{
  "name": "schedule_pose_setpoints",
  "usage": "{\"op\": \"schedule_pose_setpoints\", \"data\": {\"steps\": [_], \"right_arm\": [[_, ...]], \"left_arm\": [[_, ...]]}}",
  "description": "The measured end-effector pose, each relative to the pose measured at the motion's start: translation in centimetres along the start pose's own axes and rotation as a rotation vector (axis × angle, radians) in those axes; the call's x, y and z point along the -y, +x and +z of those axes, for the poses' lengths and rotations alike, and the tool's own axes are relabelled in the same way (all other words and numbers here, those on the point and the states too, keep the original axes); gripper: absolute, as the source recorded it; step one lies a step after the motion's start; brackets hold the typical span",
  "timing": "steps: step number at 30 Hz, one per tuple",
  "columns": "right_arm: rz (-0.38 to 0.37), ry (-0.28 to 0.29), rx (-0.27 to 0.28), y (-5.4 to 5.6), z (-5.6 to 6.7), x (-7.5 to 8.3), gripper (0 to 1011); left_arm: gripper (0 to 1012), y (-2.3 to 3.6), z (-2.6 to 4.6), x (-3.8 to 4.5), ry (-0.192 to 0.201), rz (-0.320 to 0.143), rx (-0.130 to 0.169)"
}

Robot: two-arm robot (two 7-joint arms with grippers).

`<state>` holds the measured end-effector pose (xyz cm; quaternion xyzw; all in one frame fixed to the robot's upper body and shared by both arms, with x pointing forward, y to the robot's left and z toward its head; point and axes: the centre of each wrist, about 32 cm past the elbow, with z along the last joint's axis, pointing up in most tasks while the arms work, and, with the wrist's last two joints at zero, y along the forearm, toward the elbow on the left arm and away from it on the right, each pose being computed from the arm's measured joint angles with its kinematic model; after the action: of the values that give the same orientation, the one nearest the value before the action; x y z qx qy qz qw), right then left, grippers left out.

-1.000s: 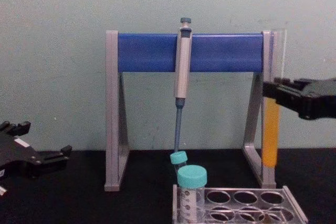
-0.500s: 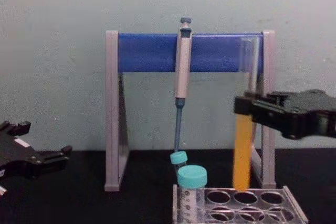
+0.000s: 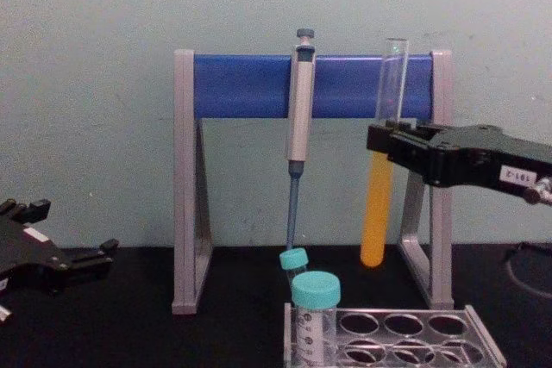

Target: Pick up the test tube from the test tube rack, shake it, then place it back into the test tube rack.

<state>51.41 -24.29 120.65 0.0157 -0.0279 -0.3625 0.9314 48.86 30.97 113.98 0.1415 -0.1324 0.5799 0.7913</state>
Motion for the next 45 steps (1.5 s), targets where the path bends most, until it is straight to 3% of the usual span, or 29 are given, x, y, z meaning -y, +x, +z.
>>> {"op": "schedule_pose_setpoints", "data": {"steps": [10,45], "right_arm": [[-0.074,-0.009,0.006,0.50,-0.10,0.22,221],[-0.069,-0.015,0.020,0.41,0.14,0.69,221]], "left_arm": [[1001,0.00,0.00,0.00,0.000,0.000,0.000],[1001,0.00,0.00,0.00,0.000,0.000,0.000]]}}
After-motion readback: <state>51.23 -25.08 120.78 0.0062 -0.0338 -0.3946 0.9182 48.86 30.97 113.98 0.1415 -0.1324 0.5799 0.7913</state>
